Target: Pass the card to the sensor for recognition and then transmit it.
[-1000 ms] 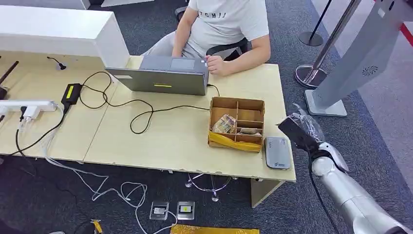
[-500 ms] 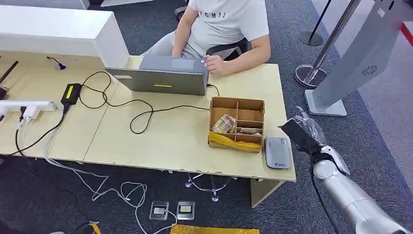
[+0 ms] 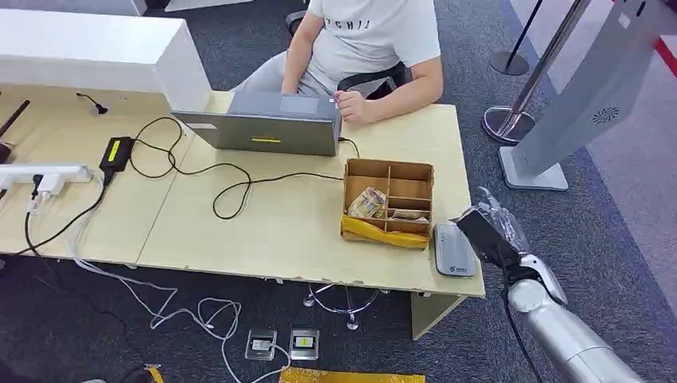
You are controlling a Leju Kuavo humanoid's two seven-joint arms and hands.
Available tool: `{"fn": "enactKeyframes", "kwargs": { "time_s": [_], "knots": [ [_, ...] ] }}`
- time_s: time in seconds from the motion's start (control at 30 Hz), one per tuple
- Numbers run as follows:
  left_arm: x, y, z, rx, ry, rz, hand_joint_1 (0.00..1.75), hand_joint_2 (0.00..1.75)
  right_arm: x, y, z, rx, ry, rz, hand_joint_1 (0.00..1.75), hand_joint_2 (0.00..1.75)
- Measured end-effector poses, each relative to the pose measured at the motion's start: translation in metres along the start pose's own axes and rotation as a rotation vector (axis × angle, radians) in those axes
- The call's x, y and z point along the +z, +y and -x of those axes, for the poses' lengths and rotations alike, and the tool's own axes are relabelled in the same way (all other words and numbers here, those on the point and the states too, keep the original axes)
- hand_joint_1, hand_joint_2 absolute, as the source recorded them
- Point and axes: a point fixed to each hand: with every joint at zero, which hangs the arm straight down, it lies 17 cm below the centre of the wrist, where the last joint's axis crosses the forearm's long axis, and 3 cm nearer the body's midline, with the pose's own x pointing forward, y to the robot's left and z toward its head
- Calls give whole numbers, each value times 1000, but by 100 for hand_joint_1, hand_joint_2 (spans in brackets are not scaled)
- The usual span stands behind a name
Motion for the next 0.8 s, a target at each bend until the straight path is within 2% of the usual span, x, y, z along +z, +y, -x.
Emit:
{"fn": "enactKeyframes", "kwargs": {
  "time_s": [0.4, 0.8],
  "knots": [
    [0, -2, 2, 4, 5, 3, 0, 0, 11, 34, -17, -36, -16, -82, 175, 175],
    [0, -1, 4, 9, 10, -2, 0, 0, 17, 36, 0, -67, 1, -90, 175, 175]
  ]
}}
